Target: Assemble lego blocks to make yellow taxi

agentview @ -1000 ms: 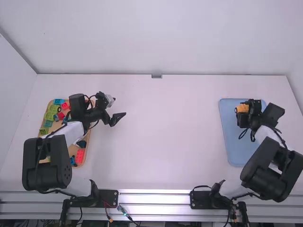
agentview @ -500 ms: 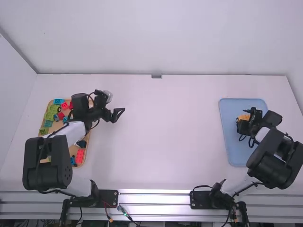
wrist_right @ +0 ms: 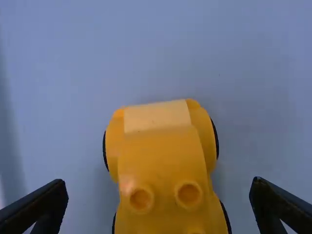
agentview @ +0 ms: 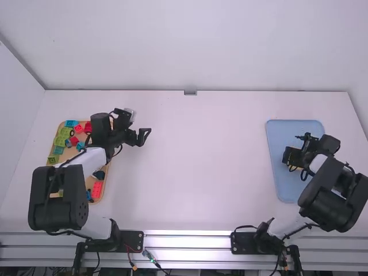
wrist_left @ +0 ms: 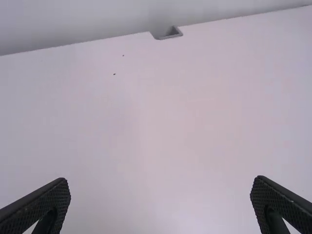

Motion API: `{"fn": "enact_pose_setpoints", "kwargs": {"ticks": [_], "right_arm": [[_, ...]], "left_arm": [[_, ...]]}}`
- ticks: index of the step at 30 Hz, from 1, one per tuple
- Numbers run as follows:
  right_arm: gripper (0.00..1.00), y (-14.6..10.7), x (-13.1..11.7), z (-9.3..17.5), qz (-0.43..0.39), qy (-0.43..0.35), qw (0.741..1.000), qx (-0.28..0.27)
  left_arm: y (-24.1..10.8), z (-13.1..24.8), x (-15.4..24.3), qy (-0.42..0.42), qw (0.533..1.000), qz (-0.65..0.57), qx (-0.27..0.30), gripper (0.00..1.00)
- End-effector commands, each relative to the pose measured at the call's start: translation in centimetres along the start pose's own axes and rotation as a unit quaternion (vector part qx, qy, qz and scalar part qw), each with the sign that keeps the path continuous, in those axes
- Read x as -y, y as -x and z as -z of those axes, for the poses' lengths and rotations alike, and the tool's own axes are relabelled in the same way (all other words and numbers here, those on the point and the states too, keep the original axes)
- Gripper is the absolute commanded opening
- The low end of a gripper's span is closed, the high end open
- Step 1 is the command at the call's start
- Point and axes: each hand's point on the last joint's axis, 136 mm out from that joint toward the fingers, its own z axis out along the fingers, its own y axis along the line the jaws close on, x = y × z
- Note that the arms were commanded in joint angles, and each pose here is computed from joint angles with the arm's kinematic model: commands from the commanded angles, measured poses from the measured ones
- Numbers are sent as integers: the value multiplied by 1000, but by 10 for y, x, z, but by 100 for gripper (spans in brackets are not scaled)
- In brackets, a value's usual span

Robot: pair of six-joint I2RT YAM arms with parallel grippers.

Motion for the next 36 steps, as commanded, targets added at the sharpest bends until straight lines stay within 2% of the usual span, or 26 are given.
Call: {"fn": "enact_pose_setpoints", "kwargs": {"ticks": [1,5,10,13,17,20,26,30,34,36], "right_arm": [[99,27,-9,27,16,-27,999,37],[99,47,-30,57,54,-45,995,65],[99,79,-81,107,115,-34,983,139],[99,96,-115,143,150,-14,969,197],[99,106,-149,181,210,5,944,256],[98,108,-166,201,255,9,924,286],[91,100,-185,212,237,31,916,321],[86,97,-184,218,209,38,914,345],[79,79,-180,217,174,51,920,348],[75,71,-179,215,160,56,922,347]], "left_arm": [[16,4,11,33,999,-17,9,99],[37,11,27,72,996,-49,23,99],[67,36,66,89,986,-129,50,99],[89,55,93,72,981,-157,89,99],[111,80,100,74,978,-146,132,99],[117,92,98,85,975,-144,147,99],[85,105,62,145,979,-83,114,92],[57,117,37,192,976,-34,91,86],[17,132,14,236,969,30,62,78],[7,134,15,237,969,39,63,75]]}}
